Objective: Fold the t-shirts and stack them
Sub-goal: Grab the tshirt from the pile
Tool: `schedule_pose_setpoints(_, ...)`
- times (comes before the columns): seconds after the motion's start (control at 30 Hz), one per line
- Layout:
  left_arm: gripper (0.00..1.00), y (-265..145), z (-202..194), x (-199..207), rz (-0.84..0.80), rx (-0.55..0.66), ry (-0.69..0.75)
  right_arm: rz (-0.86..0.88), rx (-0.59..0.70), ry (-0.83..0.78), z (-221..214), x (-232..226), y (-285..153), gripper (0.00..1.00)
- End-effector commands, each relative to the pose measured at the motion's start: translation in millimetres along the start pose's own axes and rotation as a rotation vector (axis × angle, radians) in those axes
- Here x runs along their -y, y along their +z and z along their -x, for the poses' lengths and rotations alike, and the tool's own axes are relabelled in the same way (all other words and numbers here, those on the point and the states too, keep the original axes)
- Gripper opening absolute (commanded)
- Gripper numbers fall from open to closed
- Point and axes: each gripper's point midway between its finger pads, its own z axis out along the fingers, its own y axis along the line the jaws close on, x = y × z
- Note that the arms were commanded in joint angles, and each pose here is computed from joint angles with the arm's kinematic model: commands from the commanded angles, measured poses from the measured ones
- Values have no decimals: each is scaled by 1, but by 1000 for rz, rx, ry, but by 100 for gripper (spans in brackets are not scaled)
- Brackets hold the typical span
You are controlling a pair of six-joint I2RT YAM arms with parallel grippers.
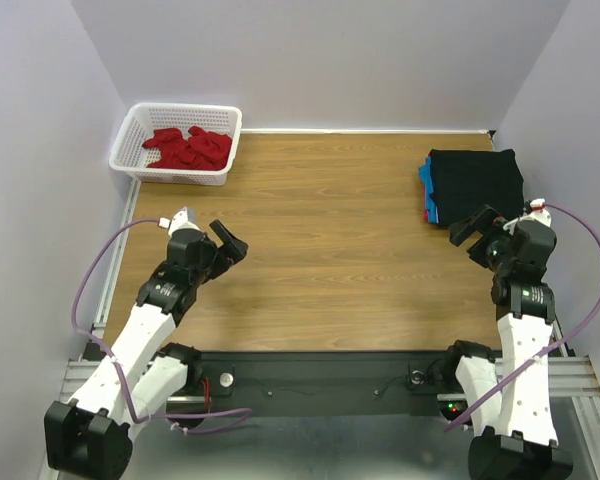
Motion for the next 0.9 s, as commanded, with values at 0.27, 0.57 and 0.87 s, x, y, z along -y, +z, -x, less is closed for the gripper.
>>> schedule_pose_setpoints(0.27, 99, -13, 72, 29, 12, 206, 18, 30, -13, 1, -4, -2, 7, 100)
schedule_pose_setpoints(0.57, 98, 19, 256, 76, 133, 411, 44, 52, -70, 14, -17, -3, 13, 100)
schedule_pose_setpoints(0.87, 98, 141, 376, 52, 281, 383, 86, 44, -41, -21, -8, -3, 12, 100)
